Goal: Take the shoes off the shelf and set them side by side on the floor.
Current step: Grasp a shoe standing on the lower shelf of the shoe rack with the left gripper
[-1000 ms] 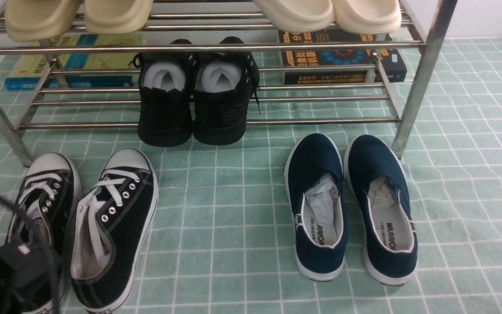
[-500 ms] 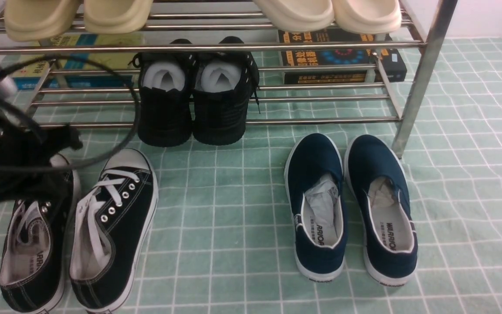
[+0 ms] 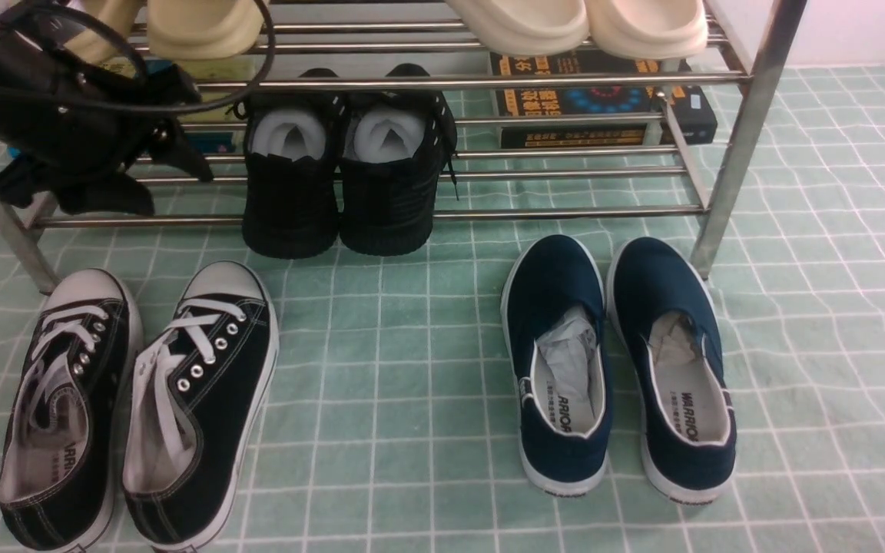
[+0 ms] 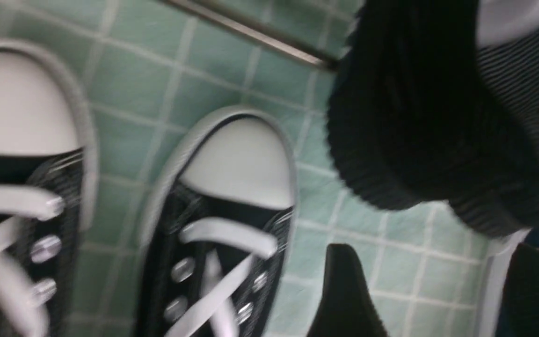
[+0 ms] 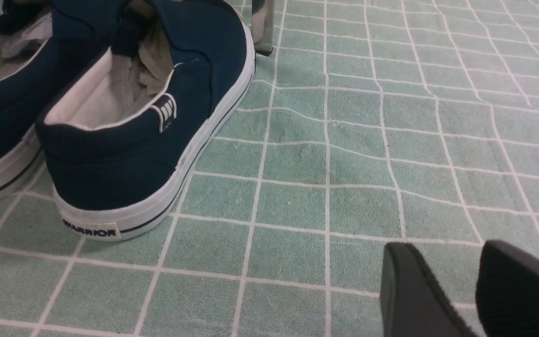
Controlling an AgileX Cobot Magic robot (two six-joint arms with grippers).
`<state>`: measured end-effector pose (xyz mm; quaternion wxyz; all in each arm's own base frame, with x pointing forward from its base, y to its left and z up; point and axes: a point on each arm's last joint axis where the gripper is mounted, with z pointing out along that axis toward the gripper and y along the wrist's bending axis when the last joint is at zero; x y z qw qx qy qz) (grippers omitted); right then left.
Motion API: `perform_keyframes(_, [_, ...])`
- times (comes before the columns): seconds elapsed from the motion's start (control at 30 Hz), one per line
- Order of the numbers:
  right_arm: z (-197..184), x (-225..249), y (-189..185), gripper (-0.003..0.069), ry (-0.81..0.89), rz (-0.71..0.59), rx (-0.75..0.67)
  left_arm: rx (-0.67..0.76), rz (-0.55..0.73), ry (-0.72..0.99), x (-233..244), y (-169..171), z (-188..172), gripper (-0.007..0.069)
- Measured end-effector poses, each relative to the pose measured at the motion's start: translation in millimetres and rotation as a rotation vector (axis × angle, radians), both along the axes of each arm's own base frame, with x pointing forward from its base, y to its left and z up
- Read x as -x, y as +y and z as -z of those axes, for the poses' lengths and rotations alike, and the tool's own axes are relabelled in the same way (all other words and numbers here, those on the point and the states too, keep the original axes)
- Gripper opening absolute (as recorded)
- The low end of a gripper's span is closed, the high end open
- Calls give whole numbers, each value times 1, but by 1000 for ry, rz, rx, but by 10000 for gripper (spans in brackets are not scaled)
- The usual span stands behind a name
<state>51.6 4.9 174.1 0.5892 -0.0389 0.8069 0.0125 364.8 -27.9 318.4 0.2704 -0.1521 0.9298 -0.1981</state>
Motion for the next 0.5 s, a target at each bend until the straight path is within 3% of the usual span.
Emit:
perform_keyframes(0.2, [0, 0, 0, 240, 0, 0, 0, 118, -6, -30, -21, -8, 19, 472])
perform_keyframes(0.5, [0, 0, 0, 240, 0, 0, 0, 123, 2, -131, -37, -35, 29, 472])
